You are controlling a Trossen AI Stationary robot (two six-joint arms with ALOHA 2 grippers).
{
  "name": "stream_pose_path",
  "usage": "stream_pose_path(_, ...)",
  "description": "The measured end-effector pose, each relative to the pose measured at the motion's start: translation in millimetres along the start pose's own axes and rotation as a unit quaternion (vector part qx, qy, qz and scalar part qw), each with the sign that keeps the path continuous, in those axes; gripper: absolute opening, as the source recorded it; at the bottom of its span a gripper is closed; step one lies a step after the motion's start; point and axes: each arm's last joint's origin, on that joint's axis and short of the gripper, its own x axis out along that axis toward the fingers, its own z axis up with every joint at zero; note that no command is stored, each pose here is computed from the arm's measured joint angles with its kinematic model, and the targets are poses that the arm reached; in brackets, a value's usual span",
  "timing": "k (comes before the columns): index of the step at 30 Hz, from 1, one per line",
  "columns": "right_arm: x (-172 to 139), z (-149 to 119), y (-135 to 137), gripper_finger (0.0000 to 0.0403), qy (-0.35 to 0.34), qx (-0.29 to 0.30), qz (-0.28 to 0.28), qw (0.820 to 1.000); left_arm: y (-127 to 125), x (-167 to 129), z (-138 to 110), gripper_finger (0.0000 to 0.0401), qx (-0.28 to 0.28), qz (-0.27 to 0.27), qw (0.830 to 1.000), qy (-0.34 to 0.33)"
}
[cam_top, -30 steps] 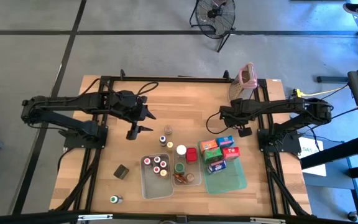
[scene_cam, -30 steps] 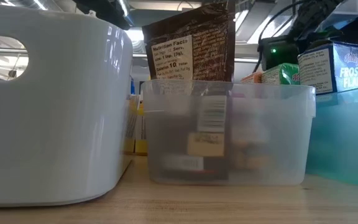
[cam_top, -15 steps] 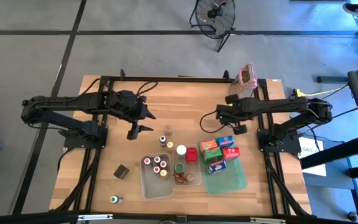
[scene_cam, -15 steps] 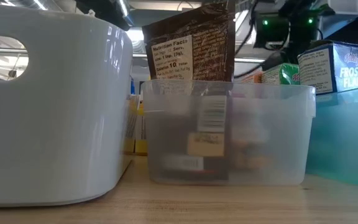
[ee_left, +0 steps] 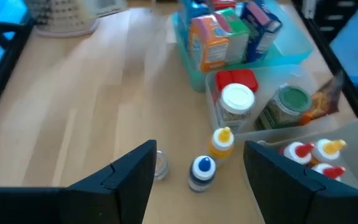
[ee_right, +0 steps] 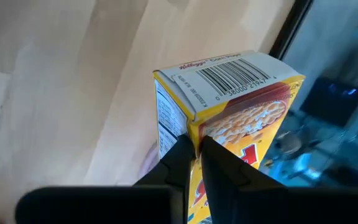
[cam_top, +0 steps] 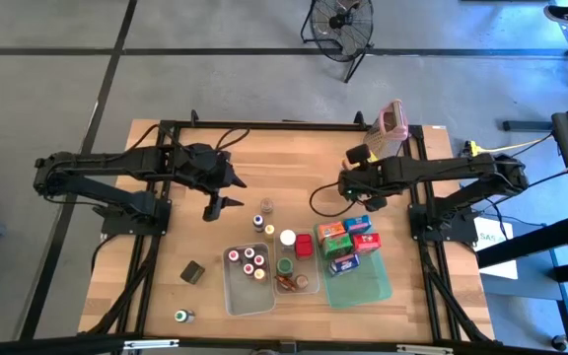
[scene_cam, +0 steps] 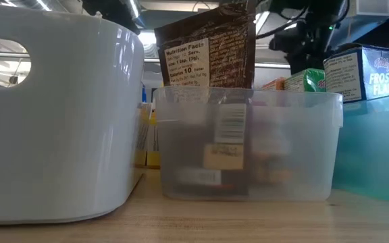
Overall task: Pick & Place Kitchen Items
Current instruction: Put the yellow cereal box into the blue bin
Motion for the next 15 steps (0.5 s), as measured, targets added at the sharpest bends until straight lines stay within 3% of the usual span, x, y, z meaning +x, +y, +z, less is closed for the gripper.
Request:
stream_pose_path(7,-19.1,9.6,8.8,0.0034,-0.003,-0.054,-0.074,0.996,6.1,9.6,6.2,0.0237,-0.041,0.079,0.996,-0.019)
stream_pose_path(15,-43.7,17.9,22.4,0.0034,0.022,-0.130,-0.217,0.967,11.1,42.2,23.9,0.0237,-0.063,0.076,0.992,-0.082)
